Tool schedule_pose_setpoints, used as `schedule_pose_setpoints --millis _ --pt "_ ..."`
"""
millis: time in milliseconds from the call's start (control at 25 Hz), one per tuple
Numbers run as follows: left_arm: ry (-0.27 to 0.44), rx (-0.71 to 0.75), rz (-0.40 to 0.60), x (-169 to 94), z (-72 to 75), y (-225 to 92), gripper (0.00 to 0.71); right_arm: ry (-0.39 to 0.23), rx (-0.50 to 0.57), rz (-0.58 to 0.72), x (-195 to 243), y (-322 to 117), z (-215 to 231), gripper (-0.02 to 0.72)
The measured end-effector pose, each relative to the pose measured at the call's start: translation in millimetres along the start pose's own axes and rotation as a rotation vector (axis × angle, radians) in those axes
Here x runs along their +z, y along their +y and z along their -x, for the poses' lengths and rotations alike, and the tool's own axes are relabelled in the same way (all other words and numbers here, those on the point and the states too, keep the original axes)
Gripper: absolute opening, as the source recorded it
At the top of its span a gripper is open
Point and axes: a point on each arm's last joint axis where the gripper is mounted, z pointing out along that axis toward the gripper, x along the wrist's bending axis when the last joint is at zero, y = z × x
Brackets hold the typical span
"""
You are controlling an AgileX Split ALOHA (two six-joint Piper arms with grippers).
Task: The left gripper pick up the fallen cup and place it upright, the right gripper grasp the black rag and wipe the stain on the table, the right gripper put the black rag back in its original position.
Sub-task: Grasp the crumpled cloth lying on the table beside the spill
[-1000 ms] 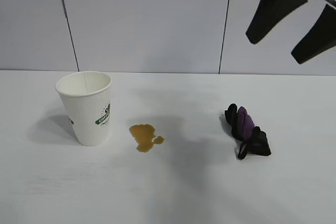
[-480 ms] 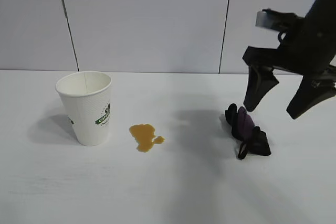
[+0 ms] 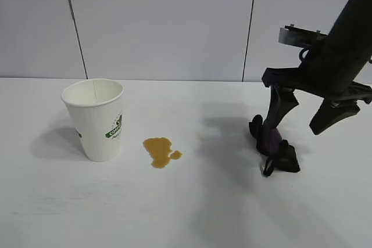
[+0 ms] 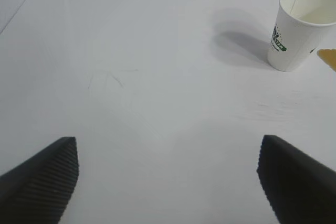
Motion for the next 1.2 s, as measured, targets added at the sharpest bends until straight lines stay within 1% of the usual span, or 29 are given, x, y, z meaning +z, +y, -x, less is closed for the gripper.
schedule_pose_setpoints --millis 160,400,640,800,1040,1200 --pt "0.000 0.000 0.000 0 0.0 0 0.663 -0.004 0.005 -0.015 11 0 2 0.524" --pt "0.000 0.000 0.000 0 0.0 0 0.663 -0.010 0.014 0.006 18 4 4 0.524" --pt "0.000 0.000 0.000 0 0.0 0 0.663 0.004 0.044 -0.003 21 27 2 0.523" --pt "0.000 0.000 0.000 0 0.0 0 0.663 0.009 0.034 -0.021 23 35 -2 0.521" --pt "0.000 0.000 0.000 0 0.0 0 0.663 -0.043 -0.047 -0.091 46 28 -21 0.481" --pt "0.000 0.000 0.000 0 0.0 0 0.663 -0.058 -0.056 -0.096 51 26 -27 0.475"
